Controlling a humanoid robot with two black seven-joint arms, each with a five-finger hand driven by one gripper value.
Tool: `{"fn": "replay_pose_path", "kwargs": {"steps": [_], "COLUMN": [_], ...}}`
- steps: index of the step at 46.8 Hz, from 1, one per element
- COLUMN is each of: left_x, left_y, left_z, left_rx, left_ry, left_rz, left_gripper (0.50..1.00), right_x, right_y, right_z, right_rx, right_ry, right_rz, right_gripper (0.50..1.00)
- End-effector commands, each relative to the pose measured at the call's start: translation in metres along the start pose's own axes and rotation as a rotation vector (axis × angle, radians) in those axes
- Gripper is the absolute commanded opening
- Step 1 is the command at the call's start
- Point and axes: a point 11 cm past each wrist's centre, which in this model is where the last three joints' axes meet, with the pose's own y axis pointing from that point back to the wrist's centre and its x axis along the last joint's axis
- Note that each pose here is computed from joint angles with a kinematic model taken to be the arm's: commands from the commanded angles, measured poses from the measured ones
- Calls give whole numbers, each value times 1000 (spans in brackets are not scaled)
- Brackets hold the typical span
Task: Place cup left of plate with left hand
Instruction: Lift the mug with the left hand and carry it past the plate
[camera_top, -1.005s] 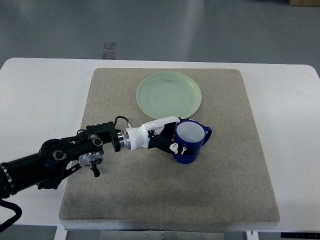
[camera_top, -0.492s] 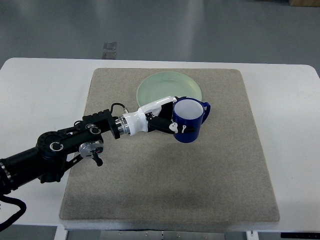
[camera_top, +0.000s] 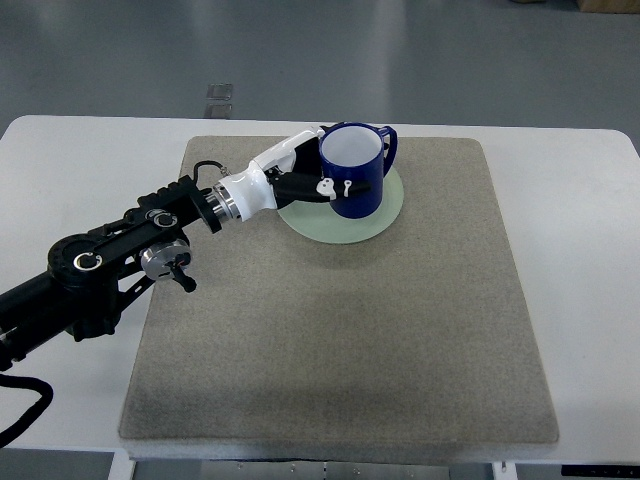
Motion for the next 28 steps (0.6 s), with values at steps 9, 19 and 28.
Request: {"fn": "replay_pose_path", "kwargs": {"steps": [9, 19, 28], "left_x": [45, 85, 108], "left_y": [23, 46, 65], "left_z": [20, 23, 15], "left_rx": [-6, 8, 45], "left_ry": [-90, -110, -117], "left_rz": [101, 228, 305], "left_gripper": [765, 776, 776], "right_x": [0, 0, 0], "right_y": [0, 0, 0], "right_z": [0, 0, 0], "right_rx": [0, 0, -1], "right_ry": [0, 0, 0], "right_rz": [0, 0, 0], "right_gripper": [932, 932, 932]}}
